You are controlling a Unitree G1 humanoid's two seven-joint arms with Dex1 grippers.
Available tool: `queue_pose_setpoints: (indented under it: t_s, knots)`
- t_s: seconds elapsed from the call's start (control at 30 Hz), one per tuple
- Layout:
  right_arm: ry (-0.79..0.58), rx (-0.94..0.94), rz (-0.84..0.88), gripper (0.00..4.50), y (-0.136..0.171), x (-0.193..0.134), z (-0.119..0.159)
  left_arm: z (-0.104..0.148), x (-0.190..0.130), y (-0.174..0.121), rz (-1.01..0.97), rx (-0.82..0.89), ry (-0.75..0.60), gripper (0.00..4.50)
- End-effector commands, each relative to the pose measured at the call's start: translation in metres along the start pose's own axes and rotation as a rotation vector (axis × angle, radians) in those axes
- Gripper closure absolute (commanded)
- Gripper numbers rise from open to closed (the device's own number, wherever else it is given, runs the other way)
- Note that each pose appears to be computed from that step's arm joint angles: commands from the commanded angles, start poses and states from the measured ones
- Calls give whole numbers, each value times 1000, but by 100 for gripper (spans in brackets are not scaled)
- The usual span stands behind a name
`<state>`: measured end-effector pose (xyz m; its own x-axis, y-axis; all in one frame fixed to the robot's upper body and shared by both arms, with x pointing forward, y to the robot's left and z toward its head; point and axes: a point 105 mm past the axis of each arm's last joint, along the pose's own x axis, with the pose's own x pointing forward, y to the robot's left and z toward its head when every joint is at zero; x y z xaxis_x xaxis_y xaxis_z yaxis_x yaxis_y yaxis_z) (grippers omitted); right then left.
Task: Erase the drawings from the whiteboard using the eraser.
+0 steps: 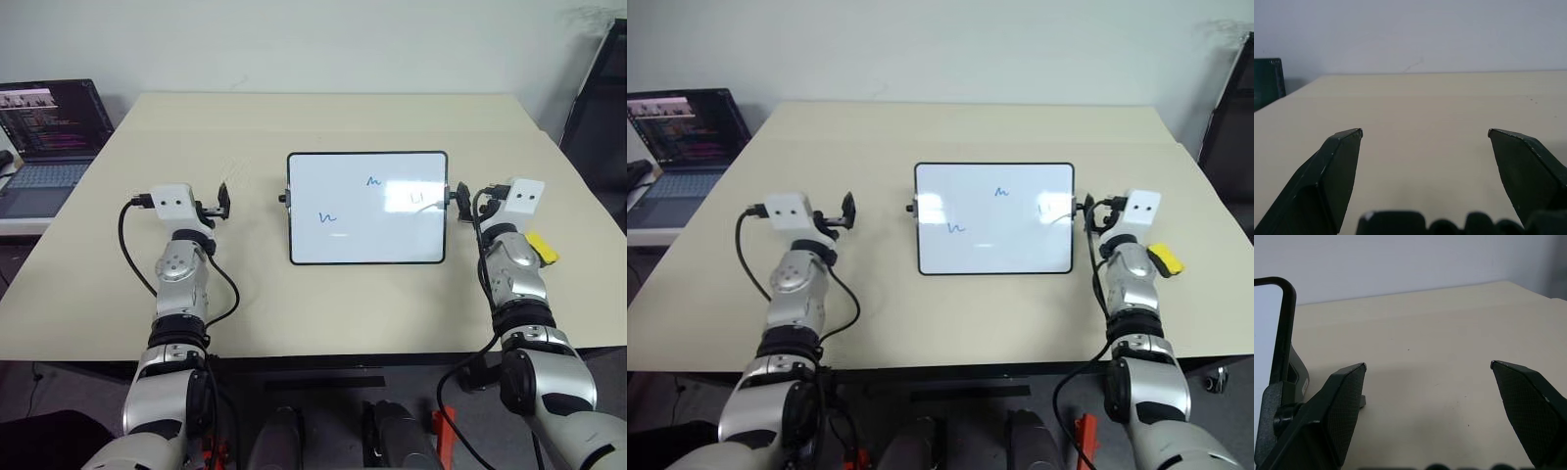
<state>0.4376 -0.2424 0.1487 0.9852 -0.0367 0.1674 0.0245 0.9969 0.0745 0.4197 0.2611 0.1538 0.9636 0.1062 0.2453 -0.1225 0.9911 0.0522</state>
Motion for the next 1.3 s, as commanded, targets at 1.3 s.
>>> queue_pose_setpoints:
  t_s: [1.3]
  knots:
    - [146, -189, 29, 2, -117, -32, 92, 133, -90, -153, -1339, -151, -19, 0]
